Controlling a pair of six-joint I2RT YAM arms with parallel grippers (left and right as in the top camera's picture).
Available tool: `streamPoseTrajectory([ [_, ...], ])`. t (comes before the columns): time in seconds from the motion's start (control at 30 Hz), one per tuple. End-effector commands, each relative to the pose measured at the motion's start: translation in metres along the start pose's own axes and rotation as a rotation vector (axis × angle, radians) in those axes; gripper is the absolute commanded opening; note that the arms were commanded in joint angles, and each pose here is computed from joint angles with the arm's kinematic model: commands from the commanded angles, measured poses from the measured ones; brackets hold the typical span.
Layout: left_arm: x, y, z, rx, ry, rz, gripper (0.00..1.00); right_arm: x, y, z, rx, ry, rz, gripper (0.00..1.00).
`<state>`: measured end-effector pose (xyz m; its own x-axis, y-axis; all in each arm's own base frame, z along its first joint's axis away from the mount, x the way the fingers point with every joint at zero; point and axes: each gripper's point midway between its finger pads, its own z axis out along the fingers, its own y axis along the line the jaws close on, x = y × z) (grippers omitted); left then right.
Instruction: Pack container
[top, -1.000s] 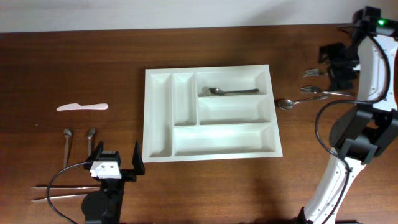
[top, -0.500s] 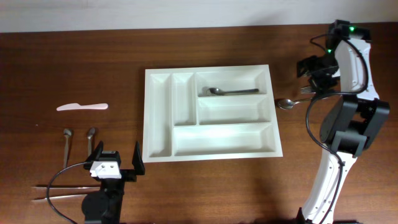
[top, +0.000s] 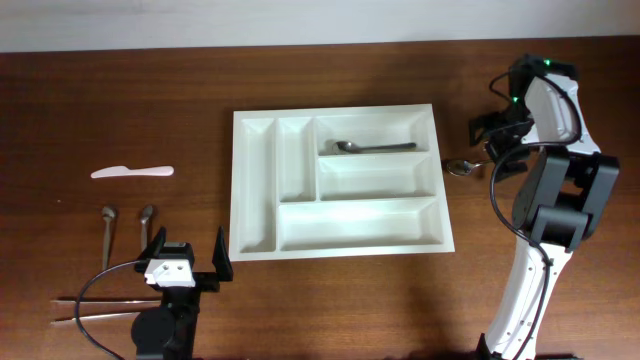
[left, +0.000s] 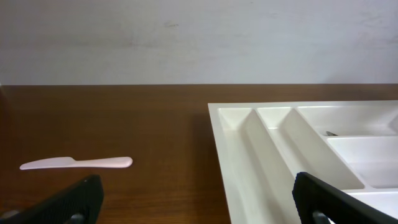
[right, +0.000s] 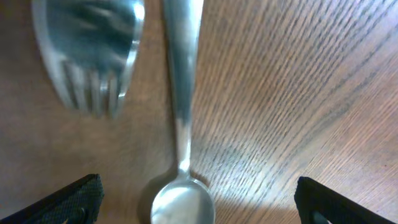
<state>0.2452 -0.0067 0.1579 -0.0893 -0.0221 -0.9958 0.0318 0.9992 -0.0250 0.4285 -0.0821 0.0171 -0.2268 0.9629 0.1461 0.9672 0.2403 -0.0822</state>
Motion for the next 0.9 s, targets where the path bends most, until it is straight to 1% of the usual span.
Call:
streamPoseTrajectory([
  [0.0, 0.001, 0.002, 0.0, -0.008, -0.004, -0.01, 0.99, -0.004, -0.003, 0.011, 0.027, -0.013, 0.022, 0.99],
  [0.3, 0.001, 0.002, 0.0, -0.008, -0.004, -0.009, 0.99, -0.006, 0.005, 0.012, 0.006, -0.047, 0.007, 0.99],
  [0.5, 0.001, 0.002, 0.0, -0.008, -0.004, -0.009, 0.99, 0.0, 0.01, 0.013, 0.013, -0.082, -0.005, 0.97],
  [0.87, 0.001, 0.002, 0.0, -0.008, -0.004, -0.009, 0.99, -0.003, 0.003, 0.012, 0.048, -0.102, -0.012, 0.97],
])
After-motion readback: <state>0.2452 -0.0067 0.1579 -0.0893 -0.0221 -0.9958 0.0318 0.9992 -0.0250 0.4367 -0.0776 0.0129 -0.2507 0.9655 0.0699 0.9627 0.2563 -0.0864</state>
